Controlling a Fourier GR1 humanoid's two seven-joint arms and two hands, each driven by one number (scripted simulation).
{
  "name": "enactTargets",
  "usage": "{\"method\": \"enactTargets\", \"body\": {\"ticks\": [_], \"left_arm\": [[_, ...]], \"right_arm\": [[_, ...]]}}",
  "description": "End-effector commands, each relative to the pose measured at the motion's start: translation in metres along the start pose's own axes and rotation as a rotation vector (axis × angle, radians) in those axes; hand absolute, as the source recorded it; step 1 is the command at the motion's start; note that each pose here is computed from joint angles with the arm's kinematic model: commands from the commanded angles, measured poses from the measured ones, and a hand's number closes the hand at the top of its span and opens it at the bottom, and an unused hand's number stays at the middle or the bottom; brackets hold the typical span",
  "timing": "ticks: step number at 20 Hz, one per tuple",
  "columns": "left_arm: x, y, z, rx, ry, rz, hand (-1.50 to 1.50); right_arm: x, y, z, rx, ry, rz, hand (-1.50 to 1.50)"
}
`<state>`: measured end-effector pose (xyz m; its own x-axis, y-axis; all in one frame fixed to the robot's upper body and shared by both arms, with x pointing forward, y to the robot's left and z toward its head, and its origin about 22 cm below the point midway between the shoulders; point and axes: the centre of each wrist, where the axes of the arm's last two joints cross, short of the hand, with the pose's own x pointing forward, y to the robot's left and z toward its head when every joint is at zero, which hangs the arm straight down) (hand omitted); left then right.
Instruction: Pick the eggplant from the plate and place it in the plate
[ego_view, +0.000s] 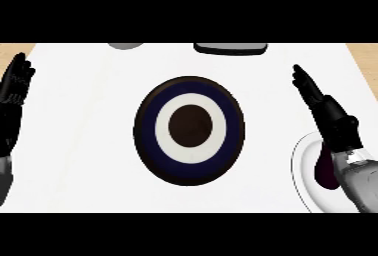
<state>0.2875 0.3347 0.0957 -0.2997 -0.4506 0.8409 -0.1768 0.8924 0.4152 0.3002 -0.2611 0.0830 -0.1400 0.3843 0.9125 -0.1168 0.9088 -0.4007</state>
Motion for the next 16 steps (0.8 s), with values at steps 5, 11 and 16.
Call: {"method": "enactTargets", "body": {"ticks": [5, 11, 16], "left_arm": [[-0.059, -0.045, 0.07, 0.01, 0.468, 0.142, 0.0], [-0.062, -0.078, 0.083, -0.012, 0.614, 0.243, 0.0], [-0.057, -0.09, 0.085, -0.012, 0.636, 0.259, 0.0]], "right_arm": [[-0.012, -0.048, 0.017, 0.005, -0.065, -0.382, 1.5], [-0.039, -0.101, 0.055, -0.106, -0.041, 0.582, 1.5], [-0.095, -0.052, 0.077, -0.341, -0.095, -0.277, -1.5]]}}
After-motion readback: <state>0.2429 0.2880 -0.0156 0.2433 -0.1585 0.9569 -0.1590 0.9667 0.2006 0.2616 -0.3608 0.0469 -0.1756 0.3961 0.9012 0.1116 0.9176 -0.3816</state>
